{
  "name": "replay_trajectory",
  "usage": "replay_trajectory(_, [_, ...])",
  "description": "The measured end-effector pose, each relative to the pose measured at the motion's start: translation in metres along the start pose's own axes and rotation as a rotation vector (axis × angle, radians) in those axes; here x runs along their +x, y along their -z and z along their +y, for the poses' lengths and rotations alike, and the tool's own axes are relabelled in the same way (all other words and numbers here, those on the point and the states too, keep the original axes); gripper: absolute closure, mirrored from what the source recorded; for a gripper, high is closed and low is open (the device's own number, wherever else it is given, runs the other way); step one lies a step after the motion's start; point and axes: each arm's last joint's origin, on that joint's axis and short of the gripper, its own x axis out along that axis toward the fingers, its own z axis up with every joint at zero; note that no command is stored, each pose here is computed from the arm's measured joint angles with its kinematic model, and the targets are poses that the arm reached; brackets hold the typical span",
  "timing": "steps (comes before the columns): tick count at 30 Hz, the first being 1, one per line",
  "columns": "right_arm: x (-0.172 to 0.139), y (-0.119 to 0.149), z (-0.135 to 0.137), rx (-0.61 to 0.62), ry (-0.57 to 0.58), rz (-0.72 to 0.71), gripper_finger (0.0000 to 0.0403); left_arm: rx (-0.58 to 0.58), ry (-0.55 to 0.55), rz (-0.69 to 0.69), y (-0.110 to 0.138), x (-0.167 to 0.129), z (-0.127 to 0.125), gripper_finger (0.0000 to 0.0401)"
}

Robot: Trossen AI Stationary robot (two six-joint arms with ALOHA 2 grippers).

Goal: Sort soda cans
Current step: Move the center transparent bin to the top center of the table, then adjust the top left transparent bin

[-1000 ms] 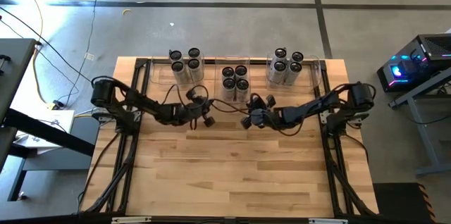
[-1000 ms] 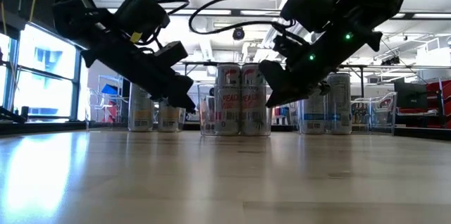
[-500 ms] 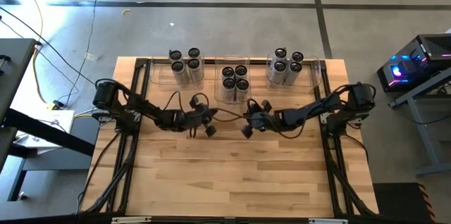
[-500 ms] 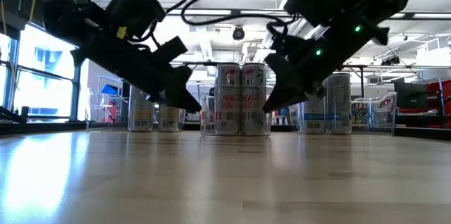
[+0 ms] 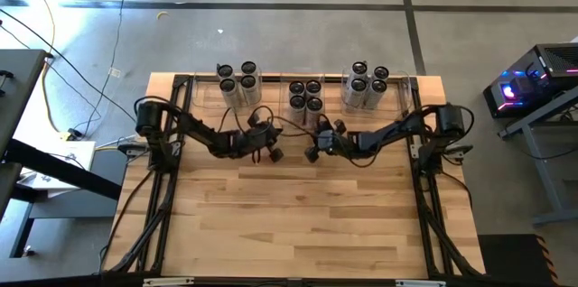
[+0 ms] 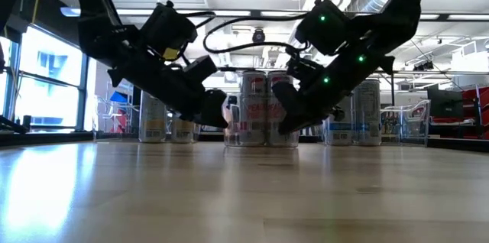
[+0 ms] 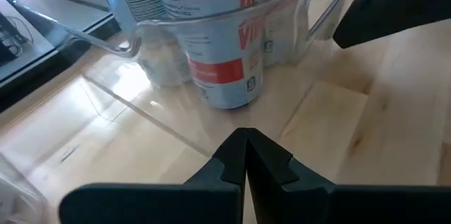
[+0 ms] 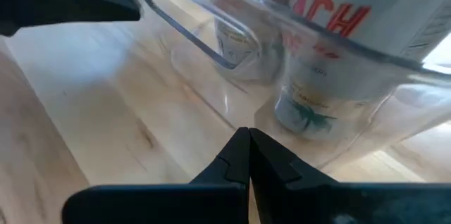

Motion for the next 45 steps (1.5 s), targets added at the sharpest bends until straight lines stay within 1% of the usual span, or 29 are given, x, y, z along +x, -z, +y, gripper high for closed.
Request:
replay_trajectory(6, [-0.001, -0.001, -0.001, -0.026, -0.010, 0.007, 0.0403, 0.033, -0.045, 0.054, 0.006, -0.002, 0.000, 0.0401])
replay_trajectory(9, [-0.011, -0.002, 0.006, -0.045, -0.040, 0.015, 0.0403, 0.042, -0.017, 0.116, 0.010, -0.013, -0.009, 0.0401])
replay_trajectory(12, [-0.026, -0.002, 0.015, -0.090, -0.089, 0.029, 0.0403, 0.056, 0.017, 0.198, 0.010, -0.035, -0.018, 0.0401])
replay_trajectory(15, [-0.043, -0.005, 0.023, -0.138, -0.138, 0.015, 0.0403, 0.057, 0.036, 0.241, 0.004, -0.065, -0.024, 0.0401])
replay_trajectory(17, [-0.054, -0.008, 0.029, -0.177, -0.178, -0.008, 0.0403, 0.058, 0.059, 0.250, -0.002, -0.086, -0.026, 0.0401])
replay_trajectory(20, [-0.066, -0.010, 0.037, -0.223, -0.222, -0.040, 0.0403, 0.062, 0.036, 0.252, -0.009, -0.115, -0.022, 0.0398])
replay_trajectory(22, [-0.072, -0.010, 0.041, -0.226, -0.245, -0.058, 0.0403, 0.060, 0.021, 0.251, -0.013, -0.130, -0.016, 0.0388])
replay_trajectory(24, [-0.077, -0.008, 0.048, -0.227, -0.311, -0.055, 0.0402, 0.089, 0.009, 0.243, -0.017, -0.140, -0.010, 0.0370])
replay_trajectory(26, [-0.083, -0.004, 0.055, -0.253, -0.390, -0.047, 0.0399, 0.140, -0.002, 0.223, -0.023, -0.146, -0.002, 0.0344])
replay_trajectory(28, [-0.090, -0.002, 0.064, -0.264, -0.463, -0.061, 0.0393, 0.176, 0.007, 0.200, -0.031, -0.149, 0.007, 0.0310])
replay_trajectory(31, [-0.102, 0.002, 0.076, -0.284, -0.537, -0.104, 0.0379, 0.190, 0.053, 0.206, -0.043, -0.144, 0.026, 0.0253])
replay_trajectory(34, [-0.112, 0.005, 0.085, -0.308, -0.588, -0.148, 0.0365, 0.172, 0.060, 0.209, -0.053, -0.131, 0.049, 0.0200])
replay_trajectory(37, [-0.121, 0.007, 0.092, -0.321, -0.625, -0.183, 0.0356, 0.172, 0.039, 0.176, -0.061, -0.117, 0.067, 0.0159])
replay_trajectory(40, [-0.126, 0.009, 0.095, -0.329, -0.648, -0.196, 0.0353, 0.213, 0.019, 0.141, -0.066, -0.102, 0.078, 0.0136])
replay_trajectory(43, [-0.128, 0.011, 0.097, -0.334, -0.659, -0.196, 0.0352, 0.266, -0.006, 0.119, -0.067, -0.085, 0.086, 0.0130])
replay_trajectory(45, [-0.129, 0.012, 0.097, -0.333, -0.661, -0.195, 0.0352, 0.283, -0.032, 0.142, -0.063, -0.073, 0.091, 0.0130])
